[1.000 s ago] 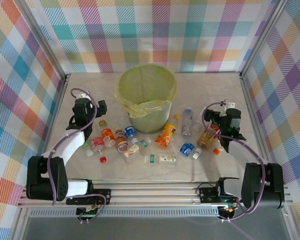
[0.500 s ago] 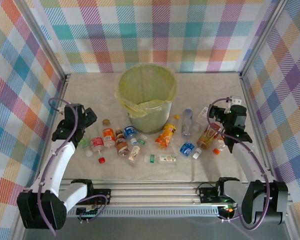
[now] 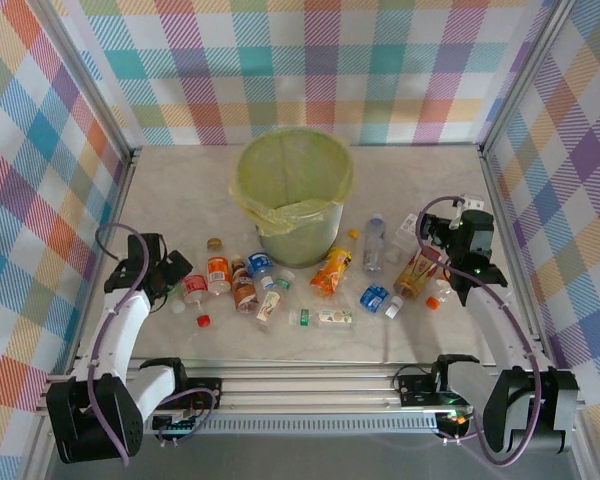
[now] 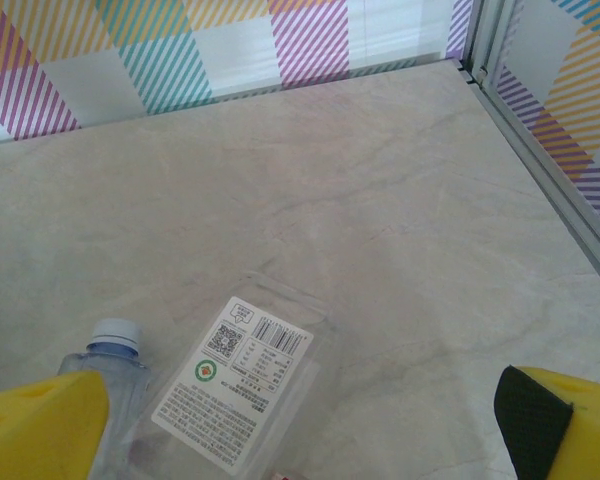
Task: Put the plastic bottles in the bin
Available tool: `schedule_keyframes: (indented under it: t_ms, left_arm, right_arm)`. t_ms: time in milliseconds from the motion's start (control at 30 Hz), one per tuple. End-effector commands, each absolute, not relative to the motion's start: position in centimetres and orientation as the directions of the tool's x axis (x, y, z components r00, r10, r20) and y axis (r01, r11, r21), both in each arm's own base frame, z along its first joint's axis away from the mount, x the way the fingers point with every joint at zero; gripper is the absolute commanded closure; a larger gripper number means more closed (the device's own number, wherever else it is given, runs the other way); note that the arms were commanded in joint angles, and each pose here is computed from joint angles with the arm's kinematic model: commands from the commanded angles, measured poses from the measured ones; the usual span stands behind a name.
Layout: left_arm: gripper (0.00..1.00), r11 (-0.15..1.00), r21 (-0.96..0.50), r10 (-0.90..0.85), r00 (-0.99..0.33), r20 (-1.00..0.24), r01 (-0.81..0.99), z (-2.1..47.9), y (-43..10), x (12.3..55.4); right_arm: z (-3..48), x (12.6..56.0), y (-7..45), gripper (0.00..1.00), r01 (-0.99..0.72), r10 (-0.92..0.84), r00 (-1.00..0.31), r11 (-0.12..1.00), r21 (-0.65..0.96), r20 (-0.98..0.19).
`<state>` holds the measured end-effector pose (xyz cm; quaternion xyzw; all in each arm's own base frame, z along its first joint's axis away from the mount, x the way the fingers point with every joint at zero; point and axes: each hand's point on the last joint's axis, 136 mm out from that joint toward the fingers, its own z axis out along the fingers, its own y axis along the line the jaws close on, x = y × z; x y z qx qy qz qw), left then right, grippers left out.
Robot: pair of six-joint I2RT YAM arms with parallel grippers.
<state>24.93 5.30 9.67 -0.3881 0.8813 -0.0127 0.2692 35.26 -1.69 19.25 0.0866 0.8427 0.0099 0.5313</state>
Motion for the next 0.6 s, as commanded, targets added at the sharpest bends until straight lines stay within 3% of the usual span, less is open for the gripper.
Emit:
schedule_keyframes:
  t_ms: [0, 100, 367, 567]
  left_arm:
    - [0.02, 0.642, -0.278, -0.751, -0.512, -0.417, -0.715, 8.5, 5.7, 24.5]
    - [0.09, 0.608, -0.295, -0.779, -0.481, -0.403, -0.737, 7.7, 6.3, 24.5]
    - [0.16, 0.564, -0.305, -0.812, -0.448, -0.373, -0.768, 6.1, 7.7, 25.4]
    - [0.17, 0.523, -0.312, -0.836, -0.405, -0.370, -0.794, 5.4, 9.2, 25.9]
  right_arm:
    - [20.8, 35.6, -1.7, 0.00, 0.137, 0.164, -0.393, 0.983, 0.119, -0.905]
    - [20.7, 35.6, -1.7, 0.00, 0.135, 0.164, -0.393, 0.984, 0.120, -0.905]
    - [20.8, 35.6, -1.5, 0.00, 0.127, 0.161, -0.391, 0.985, 0.120, -0.906]
    - [20.6, 35.7, -1.4, 0.00, 0.118, 0.158, -0.393, 0.986, 0.121, -0.906]
